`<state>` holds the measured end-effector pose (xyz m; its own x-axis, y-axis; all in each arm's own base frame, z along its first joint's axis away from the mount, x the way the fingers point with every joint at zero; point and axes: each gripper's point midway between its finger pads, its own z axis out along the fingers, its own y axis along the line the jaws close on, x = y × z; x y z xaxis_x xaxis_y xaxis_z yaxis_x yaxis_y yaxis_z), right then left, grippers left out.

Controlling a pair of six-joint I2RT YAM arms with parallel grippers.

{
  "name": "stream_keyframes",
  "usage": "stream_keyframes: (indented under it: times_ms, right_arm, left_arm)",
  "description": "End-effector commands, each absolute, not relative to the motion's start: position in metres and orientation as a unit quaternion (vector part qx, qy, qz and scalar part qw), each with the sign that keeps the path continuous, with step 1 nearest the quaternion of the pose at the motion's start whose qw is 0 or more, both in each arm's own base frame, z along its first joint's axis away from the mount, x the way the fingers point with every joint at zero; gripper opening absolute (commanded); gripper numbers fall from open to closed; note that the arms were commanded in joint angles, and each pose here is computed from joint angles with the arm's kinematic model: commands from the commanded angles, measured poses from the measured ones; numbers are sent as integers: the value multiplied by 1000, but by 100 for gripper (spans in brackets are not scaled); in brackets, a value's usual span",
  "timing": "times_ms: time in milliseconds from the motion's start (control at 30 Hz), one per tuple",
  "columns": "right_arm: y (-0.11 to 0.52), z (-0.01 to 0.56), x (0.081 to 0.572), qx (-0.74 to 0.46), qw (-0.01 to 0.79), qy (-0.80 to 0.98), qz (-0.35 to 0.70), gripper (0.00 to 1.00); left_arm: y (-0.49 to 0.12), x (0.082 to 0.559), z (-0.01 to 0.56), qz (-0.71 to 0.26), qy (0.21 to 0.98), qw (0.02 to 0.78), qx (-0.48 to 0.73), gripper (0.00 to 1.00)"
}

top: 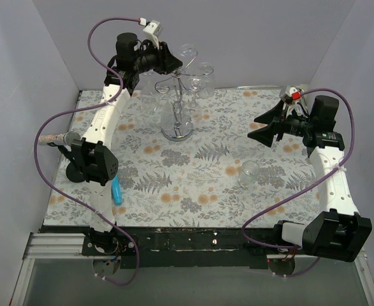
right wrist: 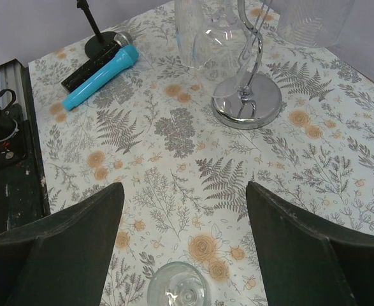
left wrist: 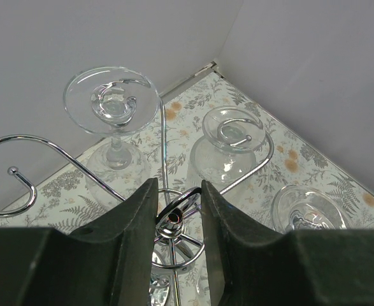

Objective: Place the wine glass upside down on the wine glass rack
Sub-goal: Adjust the wine rack at the center of the board.

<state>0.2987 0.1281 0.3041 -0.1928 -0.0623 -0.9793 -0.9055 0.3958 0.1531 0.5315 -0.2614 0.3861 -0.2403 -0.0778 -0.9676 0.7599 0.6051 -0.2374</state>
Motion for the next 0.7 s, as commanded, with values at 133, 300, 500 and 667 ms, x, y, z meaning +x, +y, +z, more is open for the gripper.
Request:
stream_keyframes:
  times_ms: [133,300,500,667]
  right_arm:
    - [128,320,298,-386,537,634,402,85]
    - [128,321,297,-387,539,632,400,85]
    - [127,322,296,-384,540,632,402,85]
    - [128,321,296,-384,539,632,402,85]
  left_arm:
    - [-256,498,459,-358,656,622,236,0]
    - [-252,498,452,-351,666,619,225,0]
    - [-249,498,449,-342,669,622,221,0]
    - [-248,497,456,-341,665,628,218,0]
